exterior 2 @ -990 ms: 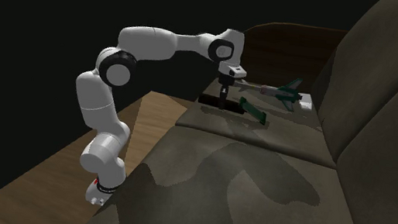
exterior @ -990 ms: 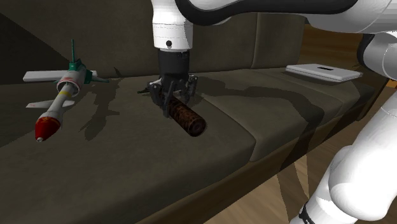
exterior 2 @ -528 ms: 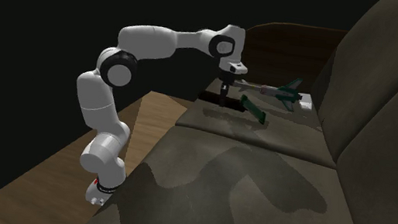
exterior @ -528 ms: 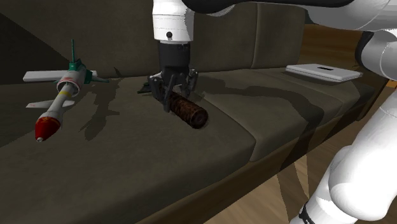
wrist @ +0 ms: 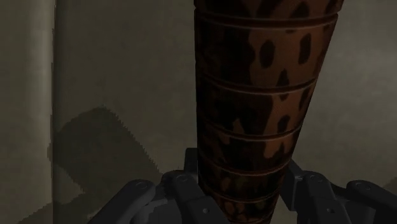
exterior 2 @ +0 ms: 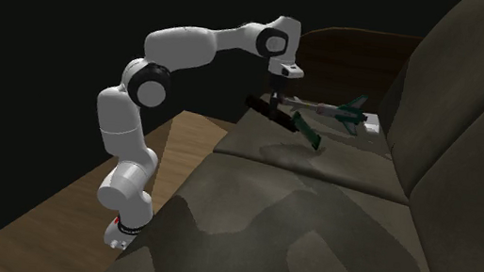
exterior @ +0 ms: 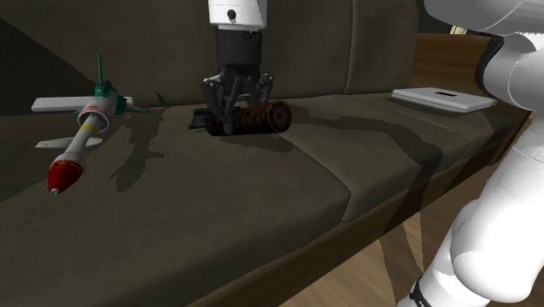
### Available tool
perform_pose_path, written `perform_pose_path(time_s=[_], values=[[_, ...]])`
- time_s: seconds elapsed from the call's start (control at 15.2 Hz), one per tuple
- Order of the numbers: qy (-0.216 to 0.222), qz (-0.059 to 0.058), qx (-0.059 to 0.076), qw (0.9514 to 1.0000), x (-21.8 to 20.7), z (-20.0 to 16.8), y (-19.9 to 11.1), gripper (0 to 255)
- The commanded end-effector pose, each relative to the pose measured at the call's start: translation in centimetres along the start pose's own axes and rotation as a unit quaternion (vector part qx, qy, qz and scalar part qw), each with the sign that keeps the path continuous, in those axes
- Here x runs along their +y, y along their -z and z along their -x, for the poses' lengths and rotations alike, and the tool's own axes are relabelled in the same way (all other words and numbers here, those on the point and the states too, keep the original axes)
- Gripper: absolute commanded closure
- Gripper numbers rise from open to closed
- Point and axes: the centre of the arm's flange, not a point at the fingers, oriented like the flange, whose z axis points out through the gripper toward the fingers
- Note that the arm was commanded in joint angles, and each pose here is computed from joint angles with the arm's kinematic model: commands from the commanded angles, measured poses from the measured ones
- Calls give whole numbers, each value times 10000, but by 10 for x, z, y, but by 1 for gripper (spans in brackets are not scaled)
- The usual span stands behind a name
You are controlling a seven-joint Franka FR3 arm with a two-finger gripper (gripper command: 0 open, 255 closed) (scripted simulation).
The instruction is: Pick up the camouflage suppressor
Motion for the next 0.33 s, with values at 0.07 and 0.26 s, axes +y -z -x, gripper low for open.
perform_pose_path(time_s=[0.07, 0.26], values=[[0, 0, 1, 10000, 1, 0, 16, 255], [0, 0, 1, 10000, 1, 0, 22, 255]])
